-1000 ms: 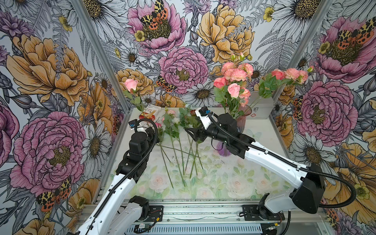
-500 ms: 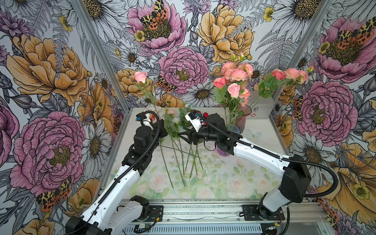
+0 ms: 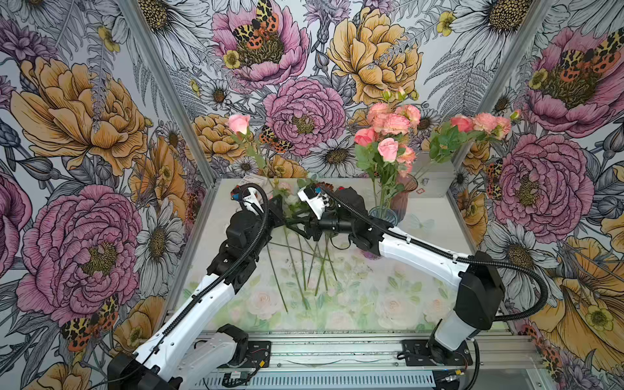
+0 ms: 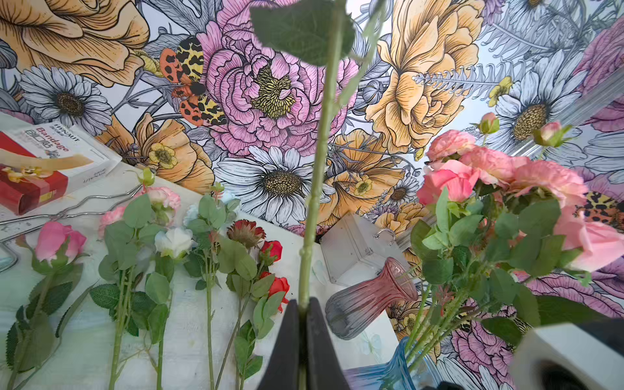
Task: Place the pink flowers into the vase
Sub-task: Place the flower in the vase.
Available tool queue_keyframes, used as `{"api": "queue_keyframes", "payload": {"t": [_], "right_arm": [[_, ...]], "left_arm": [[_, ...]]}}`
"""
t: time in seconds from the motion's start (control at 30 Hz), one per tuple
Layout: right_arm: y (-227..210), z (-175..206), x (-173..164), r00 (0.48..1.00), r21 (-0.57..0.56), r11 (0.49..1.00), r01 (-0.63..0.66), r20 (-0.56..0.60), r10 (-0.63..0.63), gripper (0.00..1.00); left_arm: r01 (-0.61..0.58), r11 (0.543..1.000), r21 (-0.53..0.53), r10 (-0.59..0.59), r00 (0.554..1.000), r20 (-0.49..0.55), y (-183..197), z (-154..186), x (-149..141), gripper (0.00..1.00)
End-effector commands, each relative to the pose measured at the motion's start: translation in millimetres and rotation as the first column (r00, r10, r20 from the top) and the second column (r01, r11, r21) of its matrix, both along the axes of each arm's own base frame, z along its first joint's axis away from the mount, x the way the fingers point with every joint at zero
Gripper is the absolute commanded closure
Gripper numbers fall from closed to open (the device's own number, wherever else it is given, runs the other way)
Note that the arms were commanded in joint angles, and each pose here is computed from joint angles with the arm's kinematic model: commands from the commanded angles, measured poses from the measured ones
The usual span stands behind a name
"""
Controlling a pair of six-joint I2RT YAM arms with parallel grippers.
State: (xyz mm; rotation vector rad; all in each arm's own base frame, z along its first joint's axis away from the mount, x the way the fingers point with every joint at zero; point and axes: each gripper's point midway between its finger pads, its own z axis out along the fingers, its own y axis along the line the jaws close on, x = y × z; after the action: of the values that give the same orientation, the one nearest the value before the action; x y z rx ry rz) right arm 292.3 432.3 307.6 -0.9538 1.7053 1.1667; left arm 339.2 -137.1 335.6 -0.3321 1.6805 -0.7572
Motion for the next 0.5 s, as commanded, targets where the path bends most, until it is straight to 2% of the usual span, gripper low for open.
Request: {"api": "queue_keyframes", "payload": {"t": [0.0,0.13,0.47], "right_arm": [[6,18,0,1.000,0.042,0.999,-0.020,0.022,0.019,0.56],[5,18,2,1.000,0.036,0.999,-0.008,0.026,0.007,0.60],[-3,16,12,0.999,0.013,0.999,0.032,0.041,-0.033,0.63]], "left_arm": [[0.034,0.999,-0.024,-0.034,0.999,0.017,-10,2,-2,1.00],[0.038,0.999,-0.023,-0.038,0.999,0.020,-12,2,-5,1.00],[0.053,0.998,-0.046,-0.051,0.998,0.033,-12,7,-11,1.00]]}}
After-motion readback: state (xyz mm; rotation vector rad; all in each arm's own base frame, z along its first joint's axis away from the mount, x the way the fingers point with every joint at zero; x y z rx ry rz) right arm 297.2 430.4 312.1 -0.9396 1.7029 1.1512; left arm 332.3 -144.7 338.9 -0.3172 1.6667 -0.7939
